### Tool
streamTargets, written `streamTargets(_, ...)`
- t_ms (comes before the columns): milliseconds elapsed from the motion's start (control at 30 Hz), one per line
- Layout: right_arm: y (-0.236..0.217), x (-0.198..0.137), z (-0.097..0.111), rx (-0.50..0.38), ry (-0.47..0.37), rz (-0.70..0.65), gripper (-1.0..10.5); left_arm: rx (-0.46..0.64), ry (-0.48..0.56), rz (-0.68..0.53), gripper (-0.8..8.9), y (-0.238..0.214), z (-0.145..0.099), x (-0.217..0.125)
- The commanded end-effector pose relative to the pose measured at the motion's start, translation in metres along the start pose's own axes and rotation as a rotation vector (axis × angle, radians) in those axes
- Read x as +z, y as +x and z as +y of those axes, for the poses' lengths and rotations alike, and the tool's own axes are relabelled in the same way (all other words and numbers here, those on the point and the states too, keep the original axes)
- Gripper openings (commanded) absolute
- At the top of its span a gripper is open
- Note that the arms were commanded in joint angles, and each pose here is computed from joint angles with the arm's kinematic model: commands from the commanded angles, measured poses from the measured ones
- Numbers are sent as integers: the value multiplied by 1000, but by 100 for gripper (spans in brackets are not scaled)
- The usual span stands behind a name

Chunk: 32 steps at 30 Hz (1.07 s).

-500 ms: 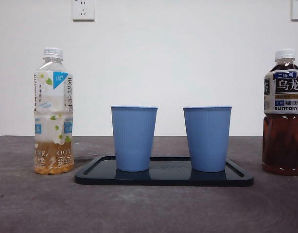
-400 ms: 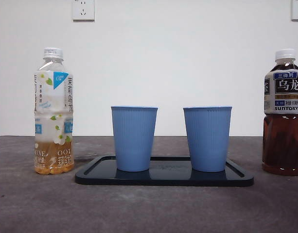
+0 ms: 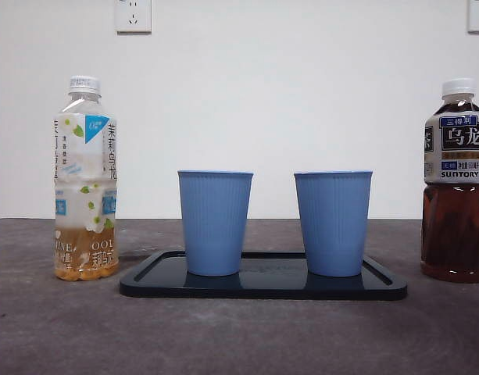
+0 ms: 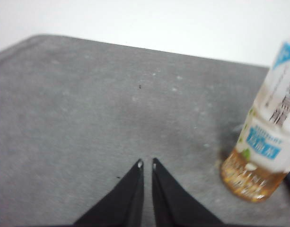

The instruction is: Pour the drink into the cup

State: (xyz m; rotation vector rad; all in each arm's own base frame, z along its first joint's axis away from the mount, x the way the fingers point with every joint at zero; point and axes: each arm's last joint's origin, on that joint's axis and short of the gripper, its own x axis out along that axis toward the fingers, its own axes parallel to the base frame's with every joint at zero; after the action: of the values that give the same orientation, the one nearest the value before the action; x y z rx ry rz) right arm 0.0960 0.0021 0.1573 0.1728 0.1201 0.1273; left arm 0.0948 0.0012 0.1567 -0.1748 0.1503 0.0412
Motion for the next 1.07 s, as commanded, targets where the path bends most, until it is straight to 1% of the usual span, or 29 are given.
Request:
streamTargets(33,-1,5,1,16,66,-17,14,-42,-141,-16,15,1,-1,-1)
streamTargets(100,-3,12,3,28,95,-34,14,-77,-211,-39,15,0,-3,6)
streamTargets(167,-5,19,5,37,115,-52,14,-91,-248,-64,15,-2,-5,14)
streamTargets(300,-9,38,10,58,178,-75,13,-110,-266,-87,15,-6,-9,35)
streamTargets(433,-12,62,16,82,182,-93,13,-144,-275,-82,15,-8,-15,59)
streamTargets(500,-13,75,19,109,180,-85,13,-172,-271,-63,15,-8,-19,73)
streamTargets(633,-11,97,25,174,169,-35,14,-263,-232,-18,15,-4,-27,98)
streamTargets(700,-9,106,27,218,150,10,13,-307,-208,15,15,-2,-31,110)
streamTargets(800,-4,118,31,278,123,91,13,-377,-143,82,15,4,-36,127)
streamTargets(900,1,127,34,339,86,162,13,-440,-75,128,15,10,-41,139)
streamTargets(1067,11,138,37,424,31,263,14,-588,6,190,15,21,-51,149)
